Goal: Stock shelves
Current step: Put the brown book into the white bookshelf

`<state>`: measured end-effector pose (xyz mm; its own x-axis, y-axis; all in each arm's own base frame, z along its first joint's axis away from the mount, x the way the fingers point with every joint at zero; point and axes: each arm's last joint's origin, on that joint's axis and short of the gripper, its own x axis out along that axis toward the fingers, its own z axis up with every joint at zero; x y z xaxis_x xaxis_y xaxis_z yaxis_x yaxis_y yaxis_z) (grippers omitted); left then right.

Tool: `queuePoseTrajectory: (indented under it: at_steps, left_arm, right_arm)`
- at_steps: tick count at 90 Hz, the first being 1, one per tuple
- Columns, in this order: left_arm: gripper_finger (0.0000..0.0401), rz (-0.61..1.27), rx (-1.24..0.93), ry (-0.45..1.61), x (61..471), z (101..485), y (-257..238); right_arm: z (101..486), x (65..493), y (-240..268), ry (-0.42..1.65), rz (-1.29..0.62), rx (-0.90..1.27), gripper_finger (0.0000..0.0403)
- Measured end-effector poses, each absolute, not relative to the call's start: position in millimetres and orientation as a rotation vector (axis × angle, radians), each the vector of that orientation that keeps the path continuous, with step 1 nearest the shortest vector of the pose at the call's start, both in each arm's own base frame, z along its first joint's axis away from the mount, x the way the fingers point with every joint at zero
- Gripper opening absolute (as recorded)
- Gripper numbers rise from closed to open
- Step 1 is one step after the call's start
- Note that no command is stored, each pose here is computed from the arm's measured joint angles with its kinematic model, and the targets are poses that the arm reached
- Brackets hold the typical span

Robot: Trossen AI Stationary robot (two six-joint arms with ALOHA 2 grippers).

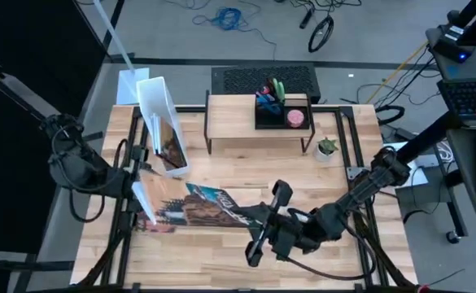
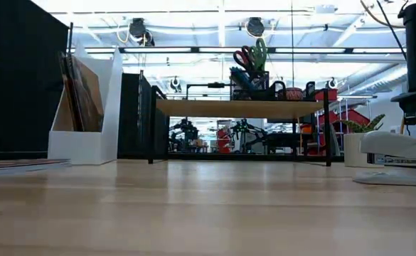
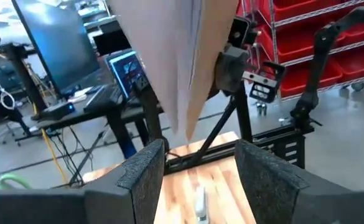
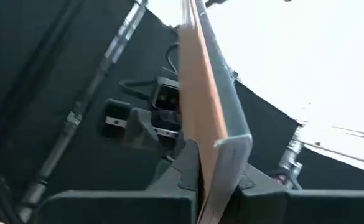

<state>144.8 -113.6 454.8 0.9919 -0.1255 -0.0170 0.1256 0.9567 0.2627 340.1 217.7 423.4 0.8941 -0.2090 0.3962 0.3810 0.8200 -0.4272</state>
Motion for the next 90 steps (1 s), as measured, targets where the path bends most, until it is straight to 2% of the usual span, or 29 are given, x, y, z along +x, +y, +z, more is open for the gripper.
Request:
queuePoseTrajectory:
  at_steps: [52, 63, 79, 90]
  left_arm:
    - [0.0178, -0.136, 0.344, -0.143, 156, 467, -119]
    - [0.0136, -0.136, 0.352, -0.140, 156, 466, -119]
    - [0.0020, -0.138, 0.397, -0.143, 156, 466, -119]
    - [0.0011, -0.124, 0.402, -0.132, 156, 465, -119]
  right_arm:
    - [416, 351, 208, -0.286, -0.301, -0.490, 0.0000]
    - [416, 352, 207, -0.283, -0.300, -0.492, 0.0003]
    - [415, 355, 203, -0.267, -0.319, -0.485, 0.0028]
    - [413, 355, 201, -0.215, -0.384, -0.484, 0.0046]
